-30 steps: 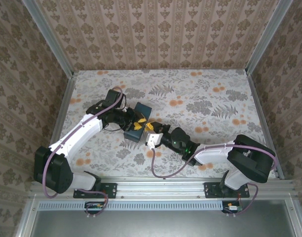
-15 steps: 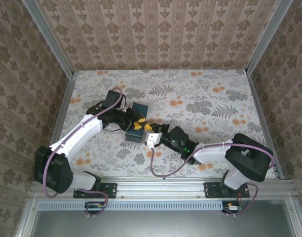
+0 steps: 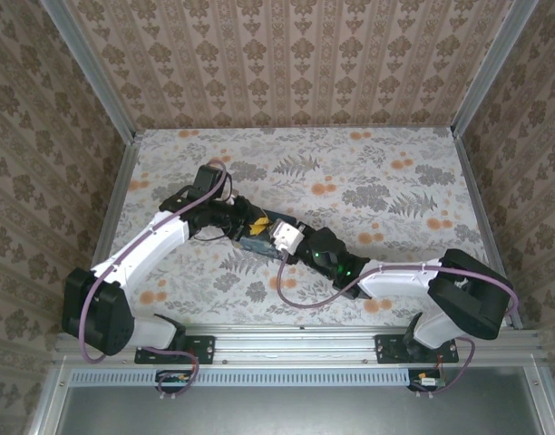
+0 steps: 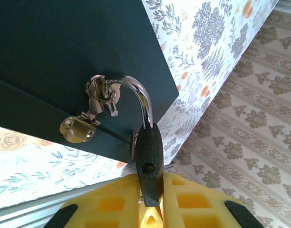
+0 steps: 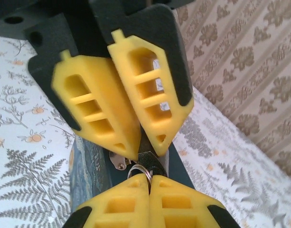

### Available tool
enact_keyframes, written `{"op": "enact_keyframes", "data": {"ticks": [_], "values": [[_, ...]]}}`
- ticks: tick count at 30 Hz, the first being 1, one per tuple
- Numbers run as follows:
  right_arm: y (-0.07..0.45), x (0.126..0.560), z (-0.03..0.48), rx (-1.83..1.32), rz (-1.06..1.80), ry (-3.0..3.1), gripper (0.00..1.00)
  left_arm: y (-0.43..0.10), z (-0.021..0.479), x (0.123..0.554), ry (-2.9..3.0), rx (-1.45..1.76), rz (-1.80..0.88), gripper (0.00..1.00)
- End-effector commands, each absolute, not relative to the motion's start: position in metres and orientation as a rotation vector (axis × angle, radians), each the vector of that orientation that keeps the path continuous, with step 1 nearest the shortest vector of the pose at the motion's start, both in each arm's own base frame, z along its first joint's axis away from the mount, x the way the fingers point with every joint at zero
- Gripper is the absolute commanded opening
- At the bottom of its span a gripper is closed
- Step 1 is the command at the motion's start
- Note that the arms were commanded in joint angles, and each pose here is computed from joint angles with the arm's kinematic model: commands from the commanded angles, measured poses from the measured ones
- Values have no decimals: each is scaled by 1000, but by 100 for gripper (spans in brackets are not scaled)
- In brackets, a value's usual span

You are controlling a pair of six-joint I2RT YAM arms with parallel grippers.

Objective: Unlock the padlock with the key

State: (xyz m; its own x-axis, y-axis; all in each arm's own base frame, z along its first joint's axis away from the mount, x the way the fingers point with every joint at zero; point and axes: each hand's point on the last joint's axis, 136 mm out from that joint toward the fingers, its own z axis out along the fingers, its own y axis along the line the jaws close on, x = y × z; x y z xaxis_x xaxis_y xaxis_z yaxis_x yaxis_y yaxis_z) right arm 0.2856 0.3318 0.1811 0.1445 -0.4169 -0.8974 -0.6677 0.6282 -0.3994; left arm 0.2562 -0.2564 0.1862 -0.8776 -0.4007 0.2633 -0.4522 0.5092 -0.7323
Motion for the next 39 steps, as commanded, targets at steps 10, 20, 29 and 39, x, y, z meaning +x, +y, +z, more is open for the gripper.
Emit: {"op": "enact_keyframes", "data": {"ticks": [10, 20, 29, 39], "values": [[300, 304, 164, -903, 260, 1764, 15, -229, 207, 268, -2757, 704, 1417, 44], [291, 301, 196, -886, 570, 1844, 40, -183, 162, 292, -3088, 429, 1142, 43], [306, 296, 193, -1195, 442, 1661, 56, -180, 162, 331, -3253, 319, 1104, 43], [330, 321, 184, -1451, 276, 1483, 58, -178, 177, 335, -3270, 226, 1080, 43]]}}
